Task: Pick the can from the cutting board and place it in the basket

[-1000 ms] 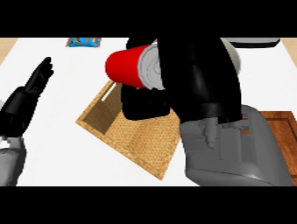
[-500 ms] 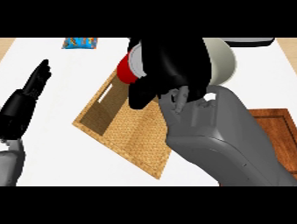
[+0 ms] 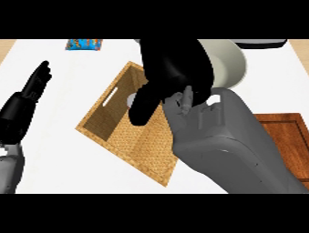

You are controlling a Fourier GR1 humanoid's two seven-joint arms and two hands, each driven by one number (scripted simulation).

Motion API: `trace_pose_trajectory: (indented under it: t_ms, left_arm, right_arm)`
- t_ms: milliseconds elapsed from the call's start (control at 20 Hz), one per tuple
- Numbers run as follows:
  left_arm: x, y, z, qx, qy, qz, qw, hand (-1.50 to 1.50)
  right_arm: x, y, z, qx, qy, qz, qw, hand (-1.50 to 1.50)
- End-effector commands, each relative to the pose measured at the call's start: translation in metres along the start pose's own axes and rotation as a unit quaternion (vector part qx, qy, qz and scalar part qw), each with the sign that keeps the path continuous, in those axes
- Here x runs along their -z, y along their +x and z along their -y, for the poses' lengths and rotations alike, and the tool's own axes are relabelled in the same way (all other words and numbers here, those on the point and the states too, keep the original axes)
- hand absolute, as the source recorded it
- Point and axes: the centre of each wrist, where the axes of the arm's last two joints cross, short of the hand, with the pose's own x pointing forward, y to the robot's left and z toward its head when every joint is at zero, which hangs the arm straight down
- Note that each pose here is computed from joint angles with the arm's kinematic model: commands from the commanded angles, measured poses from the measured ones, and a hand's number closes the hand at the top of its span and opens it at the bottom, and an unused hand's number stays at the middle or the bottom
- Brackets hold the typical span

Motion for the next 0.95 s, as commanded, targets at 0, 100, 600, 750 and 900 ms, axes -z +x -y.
trace_pose_trajectory:
  t_ms: [0, 100, 600, 750, 900]
  left_arm:
    - [0.004, -0.001, 0.001, -0.003, -0.005, 0.006, 1.0, 0.0]
    - [0.005, 0.011, 0.013, -0.002, -0.013, 0.005, 0.9999, 0.0]
    - [-0.002, 0.0, 0.002, 0.002, 0.002, -0.005, 1.0, 0.0]
    - [0.006, 0.006, 0.008, 0.006, 0.011, 0.002, 0.9999, 0.0]
    - [-0.012, -0.004, -0.004, 0.004, 0.01, -0.008, 0.9999, 0.0]
  right_arm:
    - [-0.009, 0.02, 0.005, 0.022, -0.012, -0.083, 0.996, -1.5]
    - [-0.009, 0.019, 0.015, 0.088, -0.049, -0.063, 0.993, -1.5]
    - [-0.013, -0.046, 0.068, 0.285, -0.256, -0.112, 0.917, -1.5]
    - [-0.011, -0.075, 0.084, 0.311, -0.296, -0.133, 0.893, -1.5]
    - [-0.045, -0.114, 0.094, 0.321, -0.326, -0.145, 0.878, -1.5]
